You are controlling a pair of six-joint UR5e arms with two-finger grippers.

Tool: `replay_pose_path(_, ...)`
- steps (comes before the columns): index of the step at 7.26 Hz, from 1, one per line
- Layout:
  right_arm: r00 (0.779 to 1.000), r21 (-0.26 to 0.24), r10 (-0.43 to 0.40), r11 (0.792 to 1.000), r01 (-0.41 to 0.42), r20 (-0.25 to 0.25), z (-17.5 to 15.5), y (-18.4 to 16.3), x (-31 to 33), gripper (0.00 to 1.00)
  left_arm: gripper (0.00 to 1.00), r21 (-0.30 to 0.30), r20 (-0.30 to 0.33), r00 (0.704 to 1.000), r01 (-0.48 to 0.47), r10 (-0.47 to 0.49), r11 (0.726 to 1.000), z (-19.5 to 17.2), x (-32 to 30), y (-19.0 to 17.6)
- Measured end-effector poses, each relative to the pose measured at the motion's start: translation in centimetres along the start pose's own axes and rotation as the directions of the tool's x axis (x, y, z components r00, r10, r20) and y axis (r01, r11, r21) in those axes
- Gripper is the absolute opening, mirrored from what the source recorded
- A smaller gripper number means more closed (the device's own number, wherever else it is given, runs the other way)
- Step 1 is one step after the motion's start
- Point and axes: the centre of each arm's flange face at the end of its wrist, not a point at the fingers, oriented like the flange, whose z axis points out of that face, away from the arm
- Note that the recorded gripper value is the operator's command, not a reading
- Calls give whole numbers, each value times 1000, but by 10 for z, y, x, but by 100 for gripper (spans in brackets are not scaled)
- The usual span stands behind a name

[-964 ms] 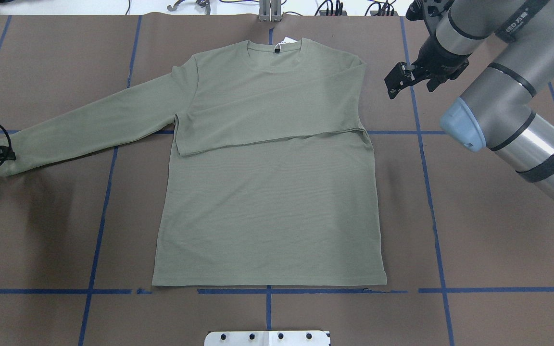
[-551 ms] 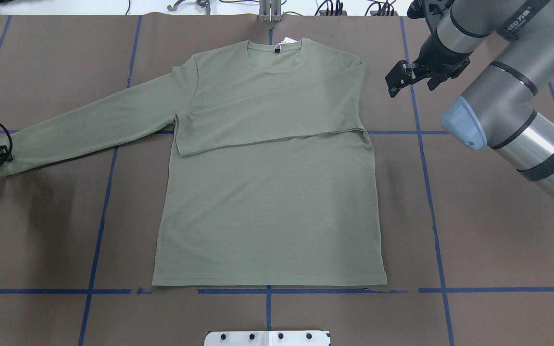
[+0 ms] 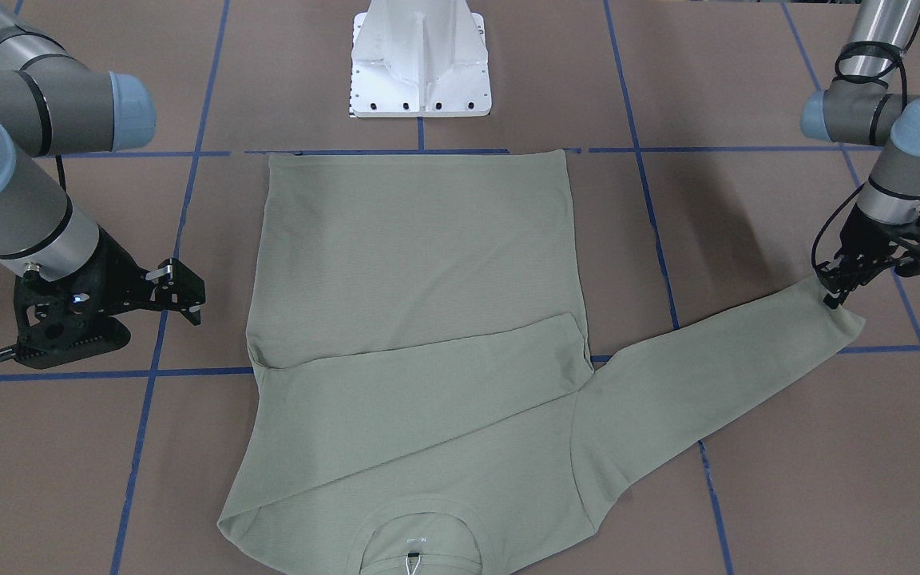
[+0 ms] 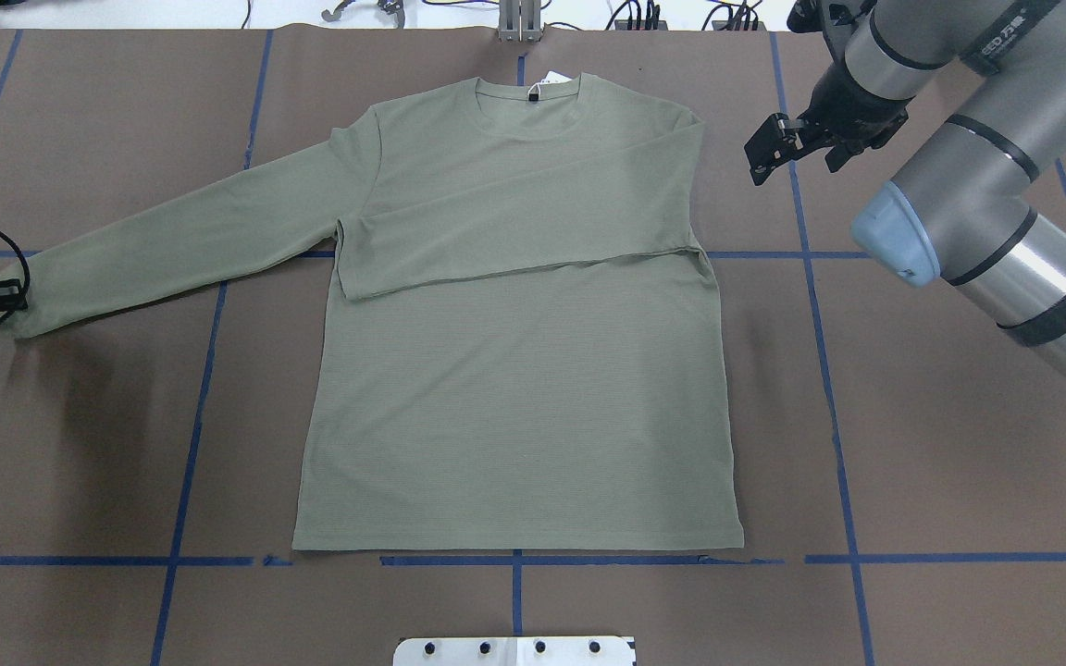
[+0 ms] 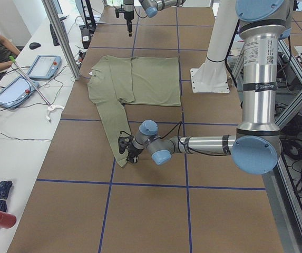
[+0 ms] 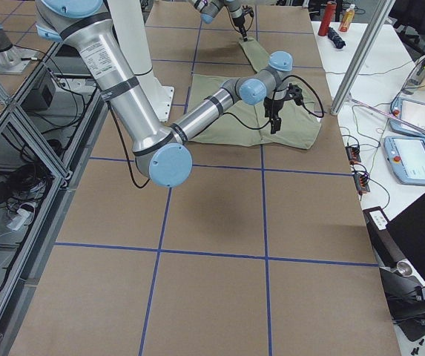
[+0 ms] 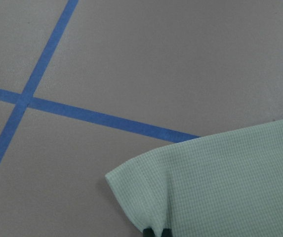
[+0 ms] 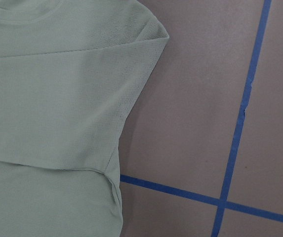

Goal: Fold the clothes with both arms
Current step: 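Move the left gripper to grasp the cuff of the other sleeve, then carry the sleeve with the left gripper across the shirt body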

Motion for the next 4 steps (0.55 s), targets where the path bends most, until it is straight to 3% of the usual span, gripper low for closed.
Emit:
replay_pose_path(2,1000,-8,11,1000,-11,4,2,6,12,100,0,-23,-50,999,-13,12,1000,-22,39,-6)
replay_pose_path(4,1000,-10,26,1000,-26,6,-2,24,34,100,0,-44,-65,998,-15,12,999,-39,119,-34)
